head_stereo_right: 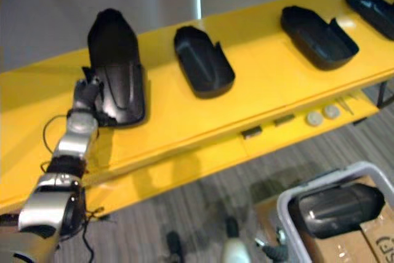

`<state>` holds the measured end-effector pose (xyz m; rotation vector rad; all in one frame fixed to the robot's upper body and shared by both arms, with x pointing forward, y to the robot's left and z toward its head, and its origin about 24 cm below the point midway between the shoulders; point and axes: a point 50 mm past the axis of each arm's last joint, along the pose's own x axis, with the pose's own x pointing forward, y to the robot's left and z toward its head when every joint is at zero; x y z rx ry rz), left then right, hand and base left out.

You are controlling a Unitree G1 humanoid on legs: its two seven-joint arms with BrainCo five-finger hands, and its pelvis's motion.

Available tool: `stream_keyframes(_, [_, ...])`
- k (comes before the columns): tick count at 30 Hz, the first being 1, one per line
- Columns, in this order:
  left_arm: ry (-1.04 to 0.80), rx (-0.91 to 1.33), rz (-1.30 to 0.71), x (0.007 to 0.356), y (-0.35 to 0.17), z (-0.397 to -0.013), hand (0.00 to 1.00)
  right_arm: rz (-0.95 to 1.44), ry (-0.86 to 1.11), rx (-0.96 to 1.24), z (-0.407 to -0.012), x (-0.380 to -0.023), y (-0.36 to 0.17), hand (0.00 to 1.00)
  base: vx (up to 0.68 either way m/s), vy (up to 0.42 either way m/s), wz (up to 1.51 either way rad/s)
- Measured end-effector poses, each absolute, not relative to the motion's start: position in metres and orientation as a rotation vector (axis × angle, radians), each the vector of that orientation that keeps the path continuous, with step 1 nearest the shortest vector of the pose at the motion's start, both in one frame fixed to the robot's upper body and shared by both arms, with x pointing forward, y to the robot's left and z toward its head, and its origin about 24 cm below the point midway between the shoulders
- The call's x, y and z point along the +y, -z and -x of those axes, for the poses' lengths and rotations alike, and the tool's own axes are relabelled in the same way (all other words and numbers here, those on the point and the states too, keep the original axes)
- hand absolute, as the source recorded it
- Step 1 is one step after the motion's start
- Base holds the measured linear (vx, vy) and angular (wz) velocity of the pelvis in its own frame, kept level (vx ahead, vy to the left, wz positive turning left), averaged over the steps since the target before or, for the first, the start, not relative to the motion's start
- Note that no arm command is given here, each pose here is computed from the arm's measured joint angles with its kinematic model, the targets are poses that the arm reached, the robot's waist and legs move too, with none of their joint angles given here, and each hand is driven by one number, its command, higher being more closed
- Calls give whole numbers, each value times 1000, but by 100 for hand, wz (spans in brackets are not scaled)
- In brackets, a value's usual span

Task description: Walk over and take plastic housings, then place them on the shelf

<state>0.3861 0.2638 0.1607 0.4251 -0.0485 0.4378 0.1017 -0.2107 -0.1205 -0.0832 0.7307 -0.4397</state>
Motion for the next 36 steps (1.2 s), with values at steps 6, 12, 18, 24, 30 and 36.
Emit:
stream_keyframes(6, [-433, -21, -431, 262, -173, -396, 100, 58, 442, 739, -104, -211, 123, 0, 46, -8, -1])
stream_keyframes(12, [-461, -10, -412, 267, -180, -399, 100, 48, 445, 740, -107, -213, 124, 0, 3, -6, 3])
stream_keyframes(18, [-486, 42, -375, 274, -173, -398, 100, 34, 457, 765, -102, -216, 127, 0, -4, -3, 1])
stream_keyframes(24, [-516, 92, -357, 283, -165, -395, 100, 33, 456, 824, -92, -216, 135, 0, 0, 0, 0])
stream_keyframes(30, [-523, 135, -378, 301, -163, -389, 100, 12, 465, 856, -91, -218, 140, 0, 2, -9, 5])
stream_keyframes(36, [-486, 166, -391, 307, -156, -385, 100, 12, 453, 875, -90, -220, 142, 0, 4, -7, 4])
